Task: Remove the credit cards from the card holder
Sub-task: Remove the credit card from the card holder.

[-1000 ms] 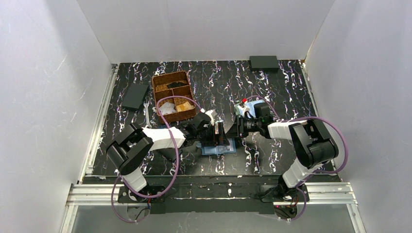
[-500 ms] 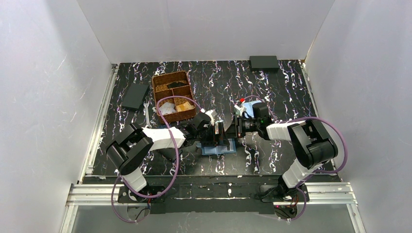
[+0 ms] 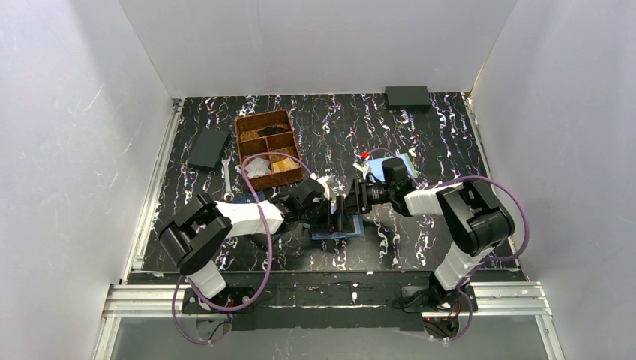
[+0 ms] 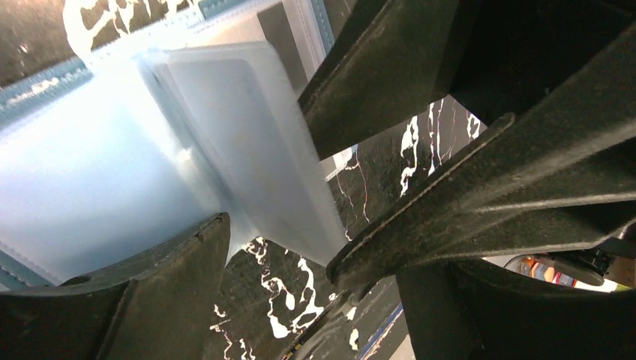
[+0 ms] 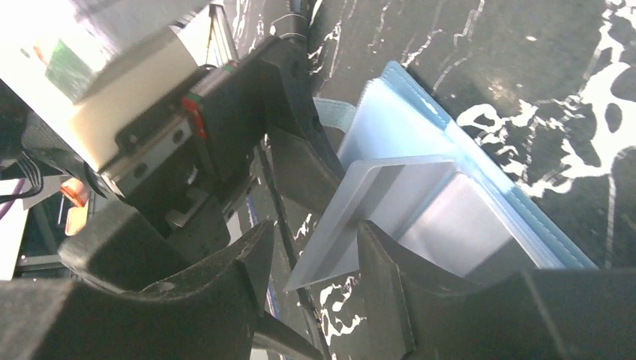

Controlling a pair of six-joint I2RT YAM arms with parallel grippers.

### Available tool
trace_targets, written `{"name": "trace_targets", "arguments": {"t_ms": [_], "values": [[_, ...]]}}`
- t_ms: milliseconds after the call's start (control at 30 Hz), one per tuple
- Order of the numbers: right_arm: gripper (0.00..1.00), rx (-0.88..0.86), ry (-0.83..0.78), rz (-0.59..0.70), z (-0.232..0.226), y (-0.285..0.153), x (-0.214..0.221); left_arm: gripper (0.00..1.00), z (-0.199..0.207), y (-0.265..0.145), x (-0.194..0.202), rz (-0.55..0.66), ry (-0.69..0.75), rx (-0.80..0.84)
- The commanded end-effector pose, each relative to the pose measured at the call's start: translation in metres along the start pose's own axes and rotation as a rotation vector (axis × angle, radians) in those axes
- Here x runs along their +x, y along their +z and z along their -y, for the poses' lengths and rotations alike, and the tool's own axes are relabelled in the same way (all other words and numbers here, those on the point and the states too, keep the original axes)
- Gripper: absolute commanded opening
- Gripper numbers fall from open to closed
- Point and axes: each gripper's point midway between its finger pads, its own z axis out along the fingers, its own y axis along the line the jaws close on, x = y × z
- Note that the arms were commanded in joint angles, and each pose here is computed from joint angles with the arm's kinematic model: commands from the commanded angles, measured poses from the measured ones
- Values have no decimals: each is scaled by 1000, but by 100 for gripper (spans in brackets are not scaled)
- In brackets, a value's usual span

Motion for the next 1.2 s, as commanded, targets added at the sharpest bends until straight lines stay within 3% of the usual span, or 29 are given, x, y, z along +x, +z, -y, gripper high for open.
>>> {"name": "trace_targets", "arguments": {"t_ms": [0,333,567,767,1167], "values": [[55,-197,-41,-148,-46,8,20,75,-32,-3,3,23,-36,-126],[56,-160,-112,-125,-46,6,13,74,-44,-14,1,74,-58,-162],[58,-157,-95,-134,-43,8,14,65,-48,-19,-5,86,-85,-158],[58,-160,-105,-130,-45,7,13,45,-46,-21,-8,94,-96,-149],[60,-127,-189,-93,-45,-5,3,43,-48,-28,-19,119,-108,-142]]}}
